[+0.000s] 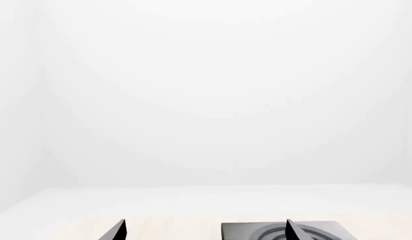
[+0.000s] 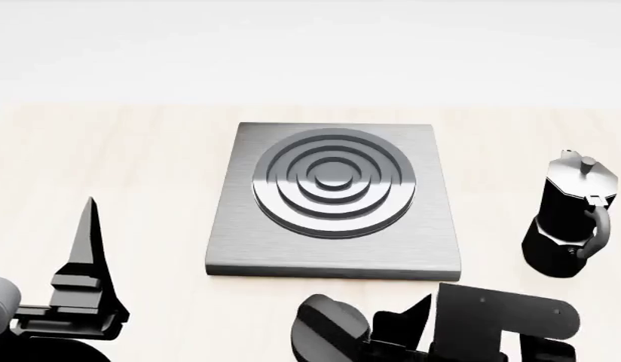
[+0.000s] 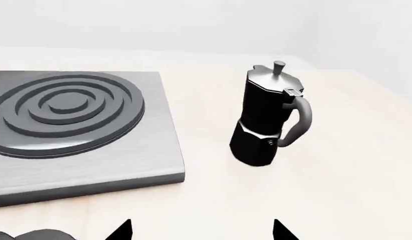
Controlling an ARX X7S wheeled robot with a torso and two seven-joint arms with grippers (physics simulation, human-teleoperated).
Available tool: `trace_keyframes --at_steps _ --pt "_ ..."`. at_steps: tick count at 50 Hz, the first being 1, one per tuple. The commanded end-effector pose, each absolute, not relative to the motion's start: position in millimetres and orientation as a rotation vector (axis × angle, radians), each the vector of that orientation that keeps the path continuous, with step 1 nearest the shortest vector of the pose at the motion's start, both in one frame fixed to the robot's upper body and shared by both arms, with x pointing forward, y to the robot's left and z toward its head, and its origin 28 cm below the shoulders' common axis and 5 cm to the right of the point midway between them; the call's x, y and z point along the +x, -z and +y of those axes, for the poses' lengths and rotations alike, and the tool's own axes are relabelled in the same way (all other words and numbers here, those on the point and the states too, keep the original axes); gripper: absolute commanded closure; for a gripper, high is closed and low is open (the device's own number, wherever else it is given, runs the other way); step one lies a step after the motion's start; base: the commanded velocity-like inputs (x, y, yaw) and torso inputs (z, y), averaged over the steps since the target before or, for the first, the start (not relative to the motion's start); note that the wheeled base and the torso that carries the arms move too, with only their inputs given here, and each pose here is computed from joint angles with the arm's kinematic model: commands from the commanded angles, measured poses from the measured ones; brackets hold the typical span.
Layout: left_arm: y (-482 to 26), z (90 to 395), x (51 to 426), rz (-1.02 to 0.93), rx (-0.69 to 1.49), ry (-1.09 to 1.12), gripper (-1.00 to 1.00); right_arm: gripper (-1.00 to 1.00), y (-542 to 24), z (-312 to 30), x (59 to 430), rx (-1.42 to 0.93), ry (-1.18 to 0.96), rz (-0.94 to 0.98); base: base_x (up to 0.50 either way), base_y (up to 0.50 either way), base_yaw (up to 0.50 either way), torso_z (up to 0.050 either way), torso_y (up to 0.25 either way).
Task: Turn on the stove.
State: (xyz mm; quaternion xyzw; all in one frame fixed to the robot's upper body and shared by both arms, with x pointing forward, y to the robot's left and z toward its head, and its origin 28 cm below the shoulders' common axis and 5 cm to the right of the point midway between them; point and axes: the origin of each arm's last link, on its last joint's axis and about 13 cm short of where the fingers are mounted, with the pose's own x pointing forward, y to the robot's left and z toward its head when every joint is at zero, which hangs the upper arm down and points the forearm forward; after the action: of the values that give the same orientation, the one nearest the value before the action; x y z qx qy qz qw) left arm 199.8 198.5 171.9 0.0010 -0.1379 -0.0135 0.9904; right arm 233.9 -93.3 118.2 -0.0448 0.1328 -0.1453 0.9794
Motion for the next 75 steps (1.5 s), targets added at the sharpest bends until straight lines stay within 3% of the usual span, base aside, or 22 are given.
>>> trace_keyframes --at_steps 1,75 --pt "-171.3 198.2 199.8 -0.274 0.002 0.029 -1.0 -1.0 -127.5 -91.1 228.3 -0.139 0.277 0.194 0.0 0.0 0.0 0.0 0.0" --pt "-170.6 198.2 198.8 -0.272 0.002 0.034 -1.0 -1.0 -161.7 -73.5 207.9 -0.291 0.175 -0.091 0.0 0.0 0.0 0.0 0.0"
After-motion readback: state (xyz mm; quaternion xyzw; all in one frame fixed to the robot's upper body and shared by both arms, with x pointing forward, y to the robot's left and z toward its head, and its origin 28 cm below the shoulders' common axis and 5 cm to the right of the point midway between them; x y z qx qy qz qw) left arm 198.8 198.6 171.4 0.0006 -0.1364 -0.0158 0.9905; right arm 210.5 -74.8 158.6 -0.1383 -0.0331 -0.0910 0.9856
